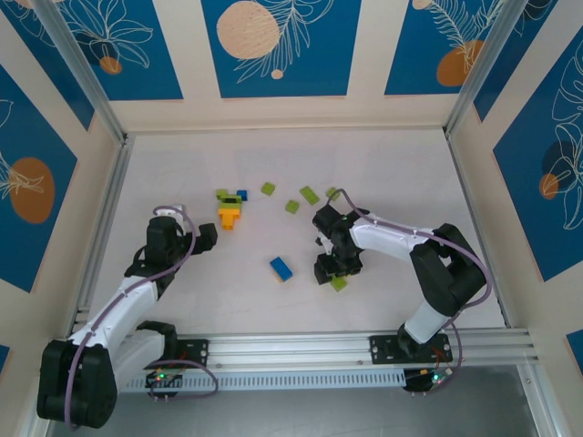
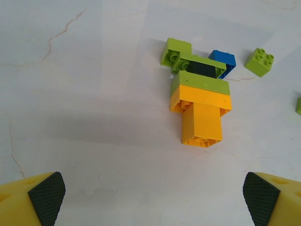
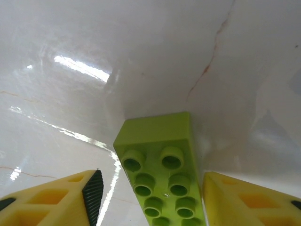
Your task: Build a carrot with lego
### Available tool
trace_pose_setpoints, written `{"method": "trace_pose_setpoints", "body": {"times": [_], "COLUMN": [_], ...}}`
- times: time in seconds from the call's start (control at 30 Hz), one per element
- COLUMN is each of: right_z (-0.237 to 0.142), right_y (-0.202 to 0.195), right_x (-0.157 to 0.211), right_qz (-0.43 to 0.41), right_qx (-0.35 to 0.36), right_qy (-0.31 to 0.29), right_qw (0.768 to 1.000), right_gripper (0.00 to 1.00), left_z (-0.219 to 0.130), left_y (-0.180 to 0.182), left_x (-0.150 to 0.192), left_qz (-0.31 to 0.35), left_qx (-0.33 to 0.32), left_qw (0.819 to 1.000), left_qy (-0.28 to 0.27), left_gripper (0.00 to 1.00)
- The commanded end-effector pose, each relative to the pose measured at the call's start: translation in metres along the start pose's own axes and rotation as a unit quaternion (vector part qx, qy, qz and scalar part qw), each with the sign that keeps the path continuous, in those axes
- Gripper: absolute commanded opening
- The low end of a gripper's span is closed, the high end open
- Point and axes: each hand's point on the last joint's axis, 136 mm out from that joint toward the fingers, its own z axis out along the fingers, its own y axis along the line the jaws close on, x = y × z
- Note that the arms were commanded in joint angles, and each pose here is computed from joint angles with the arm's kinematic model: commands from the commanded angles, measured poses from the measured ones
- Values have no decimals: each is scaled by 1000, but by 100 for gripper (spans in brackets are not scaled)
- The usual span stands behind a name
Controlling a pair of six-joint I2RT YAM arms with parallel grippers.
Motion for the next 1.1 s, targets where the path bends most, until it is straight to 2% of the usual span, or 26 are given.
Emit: {"method": "trace_pose_setpoints", "body": {"times": [0.0,0.23,0.57,0.83,1.07], "right_z": [-3,-3,6,5,-28], "right_y": [4,3,3,3,17], "right_x": [2,2,5,6,-1], "right_qz": [12,13,15,15,-6], "right_qx": [-18,-14,-12,-11,-25], "right_qy": [-2,-3,8,8,-20], "right_qw": [1000,1000,1000,1000,999], "right_gripper": [55,44,44,35,32], "left_z": [-1,-1,-1,-1,-1], "left_y": [-1,-1,-1,-1,-1], "left_x": [-8,-8,-8,-8,-8], "left_qz": [-12,-12,-12,-12,-13], "left_qx": [7,6,7,7,8], "left_qw": [1000,1000,1000,1000,1000], "left_qy": [-10,-11,-12,-12,-12], "left_gripper": [100,100,100,100,100]}}
